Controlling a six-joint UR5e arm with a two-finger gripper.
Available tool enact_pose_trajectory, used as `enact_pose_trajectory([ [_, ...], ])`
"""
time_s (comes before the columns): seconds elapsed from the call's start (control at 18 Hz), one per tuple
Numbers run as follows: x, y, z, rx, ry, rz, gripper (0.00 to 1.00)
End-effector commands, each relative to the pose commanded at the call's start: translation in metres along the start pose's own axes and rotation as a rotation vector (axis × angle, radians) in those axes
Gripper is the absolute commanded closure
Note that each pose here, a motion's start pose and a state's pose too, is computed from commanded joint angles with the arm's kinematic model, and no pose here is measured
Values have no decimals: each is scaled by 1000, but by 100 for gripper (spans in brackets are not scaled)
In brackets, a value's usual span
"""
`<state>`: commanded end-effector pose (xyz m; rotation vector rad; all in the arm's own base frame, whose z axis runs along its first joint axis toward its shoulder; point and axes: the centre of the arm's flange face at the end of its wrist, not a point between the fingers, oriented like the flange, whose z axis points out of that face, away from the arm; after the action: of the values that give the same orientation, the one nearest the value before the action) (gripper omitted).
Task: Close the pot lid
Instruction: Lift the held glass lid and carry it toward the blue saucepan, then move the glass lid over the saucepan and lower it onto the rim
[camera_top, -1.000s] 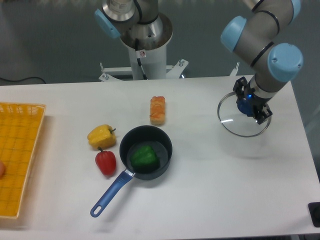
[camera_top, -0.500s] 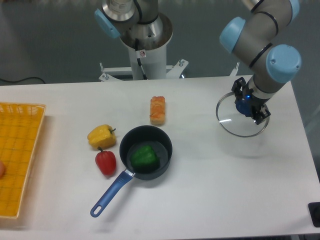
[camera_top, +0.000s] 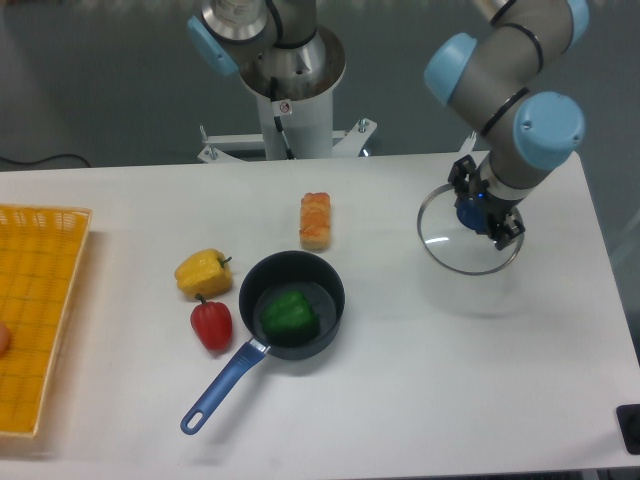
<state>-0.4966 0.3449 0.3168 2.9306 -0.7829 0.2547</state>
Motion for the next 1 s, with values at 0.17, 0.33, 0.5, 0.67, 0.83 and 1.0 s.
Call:
enact_pose_trajectory([
  [0.17, 6, -46, 0, -4, -2, -1, 38],
  [0.33, 14, -77, 3, -3, 3, -5, 38],
  [0.5, 25, -109, 4, 23, -1, -23, 38],
  [0.67, 36, -138, 5, 23, 0, -24, 38],
  [0.83, 46, -159, 6, 35, 3, -18, 38],
  [1.0, 58, -181, 1, 38, -6, -23, 38],
])
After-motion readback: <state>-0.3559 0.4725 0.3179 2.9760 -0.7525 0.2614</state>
